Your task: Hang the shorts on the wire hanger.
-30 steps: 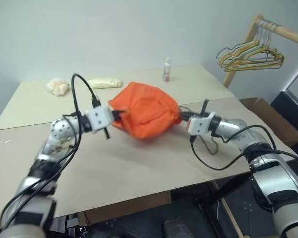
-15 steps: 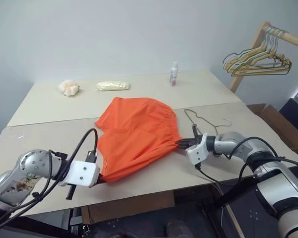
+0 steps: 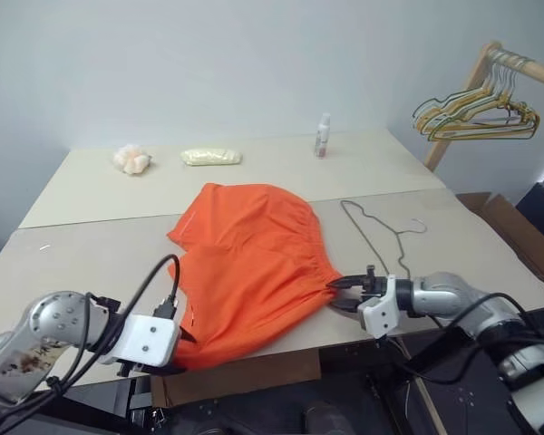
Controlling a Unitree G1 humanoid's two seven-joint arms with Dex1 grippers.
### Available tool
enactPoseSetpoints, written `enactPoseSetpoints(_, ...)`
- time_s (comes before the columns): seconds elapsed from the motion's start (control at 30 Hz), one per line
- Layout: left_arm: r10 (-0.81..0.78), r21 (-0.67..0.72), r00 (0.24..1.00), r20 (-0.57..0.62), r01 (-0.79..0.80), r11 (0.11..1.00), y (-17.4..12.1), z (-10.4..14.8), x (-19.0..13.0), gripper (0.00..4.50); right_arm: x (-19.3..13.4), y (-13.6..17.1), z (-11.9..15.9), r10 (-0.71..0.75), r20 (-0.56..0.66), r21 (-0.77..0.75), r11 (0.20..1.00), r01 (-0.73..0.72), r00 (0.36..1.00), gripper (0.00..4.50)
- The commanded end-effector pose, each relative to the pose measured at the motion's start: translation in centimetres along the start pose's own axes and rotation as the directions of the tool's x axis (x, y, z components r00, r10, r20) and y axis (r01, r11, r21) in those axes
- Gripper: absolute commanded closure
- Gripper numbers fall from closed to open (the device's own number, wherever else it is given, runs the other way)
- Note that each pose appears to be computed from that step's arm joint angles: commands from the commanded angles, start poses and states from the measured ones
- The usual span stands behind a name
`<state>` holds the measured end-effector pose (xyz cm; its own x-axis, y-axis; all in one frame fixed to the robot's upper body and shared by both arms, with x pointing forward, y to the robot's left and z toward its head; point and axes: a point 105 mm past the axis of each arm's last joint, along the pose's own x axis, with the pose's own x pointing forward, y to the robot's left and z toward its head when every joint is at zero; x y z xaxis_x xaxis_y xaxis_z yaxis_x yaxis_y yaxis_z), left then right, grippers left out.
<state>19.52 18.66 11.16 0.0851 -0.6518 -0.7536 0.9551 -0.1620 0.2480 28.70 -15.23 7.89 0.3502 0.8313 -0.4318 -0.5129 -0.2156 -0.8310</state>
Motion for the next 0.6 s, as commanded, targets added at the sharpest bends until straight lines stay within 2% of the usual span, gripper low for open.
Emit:
enactPoseSetpoints(0.03, 0.087, -0.038, 0.992, 0.096, -0.084, 0.996, 1.9, 1.6, -2.5, 0.86, -3.3, -3.4, -0.1, -0.152, -0.081, 0.12, 0.98, 0.161, 0.985, 0.75)
enactPoseSetpoints(0.1, 0.181, -0.085, 0.97, 0.165, -0.169, 0.982, 3.5, 2.4, -3.7, 0.17, -5.1, -4.5, -1.0, -0.223, -0.177, 0.27, 0.926, 0.266, 0.958, 0.04)
enactPoseSetpoints(0.13, 0.246, -0.102, 0.947, 0.205, -0.229, 0.968, 4.6, 2.9, -4.1, 0.02, -6.1, -5.0, -1.7, -0.249, -0.249, 0.343, 0.881, 0.326, 0.936, 0.0)
enactPoseSetpoints(0.23, 0.366, -0.173, 0.873, 0.321, -0.326, 0.929, 7.1, 4.6, -4.7, 0.02, -8.5, -5.1, -4.8, -0.229, -0.493, 0.476, 0.737, 0.48, 0.839, 0.0)
enactPoseSetpoints(0.37, 0.386, -0.244, 0.8, 0.46, -0.304, 0.921, 8.6, 7.1, -4.4, 0.02, -10.4, -4.0, -8.1, -0.102, -0.716, 0.559, 0.51, 0.654, 0.691, 0.0)
enactPoseSetpoints(0.5, 0.363, -0.246, 0.776, 0.516, -0.271, 0.93, 9.2, 8.3, -4.0, 0.02, -10.7, -1.6, -9.9, 0.091, -0.799, 0.578, 0.386, 0.719, 0.594, 0.0)
enactPoseSetpoints(0.6, 0.354, -0.239, 0.771, 0.529, -0.265, 0.934, 9.6, 8.7, -3.8, 0.02, -10.2, -0.5, -10.6, 0.178, -0.787, 0.616, 0.26, 0.743, 0.591, 0.0)
